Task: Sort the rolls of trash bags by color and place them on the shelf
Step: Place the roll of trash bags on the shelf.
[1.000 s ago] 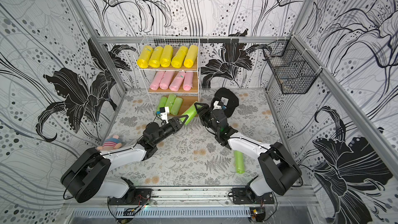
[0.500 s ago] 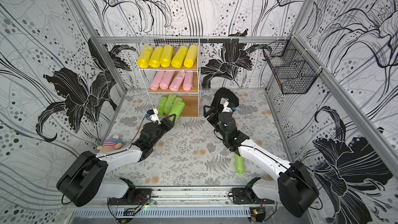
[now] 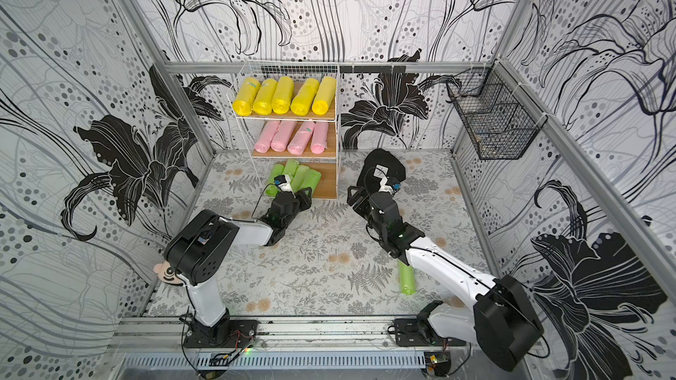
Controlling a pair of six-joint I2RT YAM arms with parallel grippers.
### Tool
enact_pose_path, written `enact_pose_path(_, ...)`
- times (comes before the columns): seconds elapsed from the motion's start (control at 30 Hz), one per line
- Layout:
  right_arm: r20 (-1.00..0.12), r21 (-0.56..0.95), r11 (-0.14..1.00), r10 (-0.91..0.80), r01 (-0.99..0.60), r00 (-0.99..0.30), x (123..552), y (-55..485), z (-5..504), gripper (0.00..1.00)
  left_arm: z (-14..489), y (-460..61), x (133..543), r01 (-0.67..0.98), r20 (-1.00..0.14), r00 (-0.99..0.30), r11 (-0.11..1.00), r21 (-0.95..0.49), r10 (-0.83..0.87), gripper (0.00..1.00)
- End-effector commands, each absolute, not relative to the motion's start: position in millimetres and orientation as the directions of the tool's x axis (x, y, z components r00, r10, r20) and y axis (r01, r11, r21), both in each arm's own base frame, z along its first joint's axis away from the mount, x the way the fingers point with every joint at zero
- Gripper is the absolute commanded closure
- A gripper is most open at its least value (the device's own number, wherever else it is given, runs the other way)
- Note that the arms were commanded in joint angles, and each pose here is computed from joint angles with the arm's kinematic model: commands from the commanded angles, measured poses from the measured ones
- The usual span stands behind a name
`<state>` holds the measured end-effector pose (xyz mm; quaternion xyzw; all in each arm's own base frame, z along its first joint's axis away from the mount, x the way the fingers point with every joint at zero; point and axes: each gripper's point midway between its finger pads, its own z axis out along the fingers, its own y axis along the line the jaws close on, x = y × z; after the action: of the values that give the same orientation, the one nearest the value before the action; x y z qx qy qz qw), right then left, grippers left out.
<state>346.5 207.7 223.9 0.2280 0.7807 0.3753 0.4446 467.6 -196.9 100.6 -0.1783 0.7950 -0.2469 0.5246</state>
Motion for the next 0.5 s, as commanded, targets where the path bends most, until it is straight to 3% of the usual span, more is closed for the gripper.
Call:
enact_pose_path(0.0,-0.552,0.765,0.643,0.680,0.032,-0.482,343.8,196.9,222.6,0.13,116.3,-196.1,489.6,-0.016,-0.785,-0.311,0.829,-0.559,-0.536,0.80)
enact_pose_path(0.47,-0.564,0.748,0.663,0.665,0.040,-0.489,339.0,190.3,219.2,0.13,87.7,-185.8,514.8,-0.150,-0.779,-0.310,0.837,-0.526,-0.545,0.69)
